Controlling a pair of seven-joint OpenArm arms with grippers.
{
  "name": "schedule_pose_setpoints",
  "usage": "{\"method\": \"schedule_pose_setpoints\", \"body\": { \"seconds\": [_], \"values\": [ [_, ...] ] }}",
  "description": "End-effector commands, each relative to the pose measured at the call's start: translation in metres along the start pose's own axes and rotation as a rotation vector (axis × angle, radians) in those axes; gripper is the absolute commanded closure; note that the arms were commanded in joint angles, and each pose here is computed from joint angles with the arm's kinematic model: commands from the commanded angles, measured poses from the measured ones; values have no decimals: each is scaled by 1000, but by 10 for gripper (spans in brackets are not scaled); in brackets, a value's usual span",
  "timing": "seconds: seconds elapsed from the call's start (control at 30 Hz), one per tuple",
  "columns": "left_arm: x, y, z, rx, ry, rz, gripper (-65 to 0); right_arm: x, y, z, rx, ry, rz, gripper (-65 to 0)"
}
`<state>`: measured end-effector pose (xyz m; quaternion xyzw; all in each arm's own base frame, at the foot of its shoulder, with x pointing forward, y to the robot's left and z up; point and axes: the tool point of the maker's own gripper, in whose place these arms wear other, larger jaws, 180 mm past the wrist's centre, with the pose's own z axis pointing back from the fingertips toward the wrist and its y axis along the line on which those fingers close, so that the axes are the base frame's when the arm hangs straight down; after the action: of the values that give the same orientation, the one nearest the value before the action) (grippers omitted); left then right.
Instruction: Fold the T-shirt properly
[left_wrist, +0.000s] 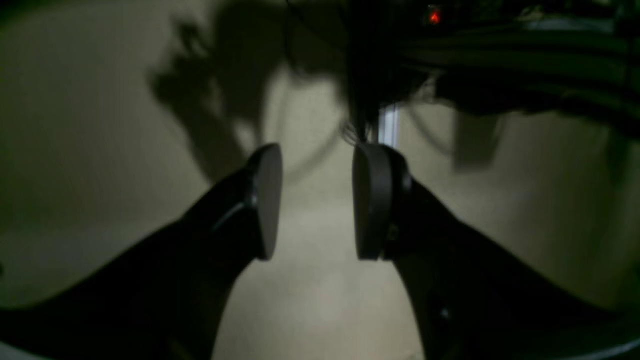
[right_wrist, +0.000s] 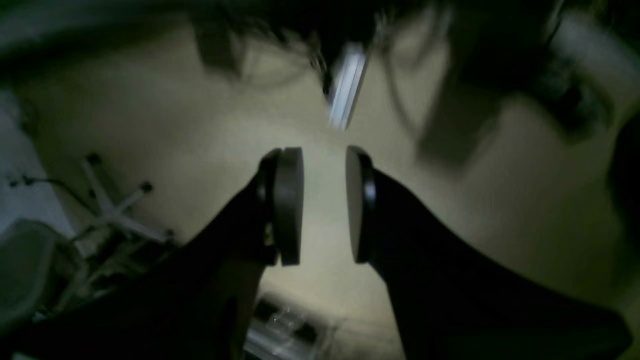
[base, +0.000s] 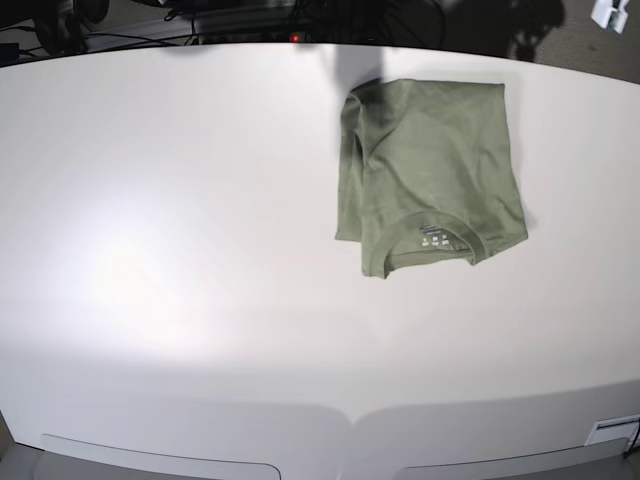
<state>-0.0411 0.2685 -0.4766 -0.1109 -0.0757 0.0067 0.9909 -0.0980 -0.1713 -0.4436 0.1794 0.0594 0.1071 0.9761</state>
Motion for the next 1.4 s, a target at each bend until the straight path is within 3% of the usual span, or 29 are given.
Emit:
{"method": "schedule_pose_setpoints", "body": {
  "seconds": [0.0, 0.17, 0.33, 0.43, 0.53, 0.77, 0.93, 1.37],
  "values": [
    [-17, 6, -9, -11, 34, 30, -234, -11, -13, -8, 0, 27, -34, -156],
    [-54, 3, -79, -50, 43, 161, -234, -54, -78, -55, -22, 189, -233, -156],
    [-87, -25, -119, -121, 213, 161, -235, -59, -143, -77, -157, 337, -221, -156],
    [-91, -13, -133, -9, 181, 142, -241, -39, -161, -86, -182, 330, -190, -156],
    [-93, -6, -142, 85, 178, 100, -267, -12, -161, -97, -185, 337, -127, -156],
    [-90, -42, -158, 24, 194, 94, -266, 29, -130, -127, -153, 306, 28, -156],
    [-97, -66, -164, -17, 223, 32, -266, 28, -106, -141, -117, 315, 55, -156],
    [-89, -78, -170, -37, 204, 28, -266, 55, -88, -155, -80, 173, 57, -156]
  ]
}}
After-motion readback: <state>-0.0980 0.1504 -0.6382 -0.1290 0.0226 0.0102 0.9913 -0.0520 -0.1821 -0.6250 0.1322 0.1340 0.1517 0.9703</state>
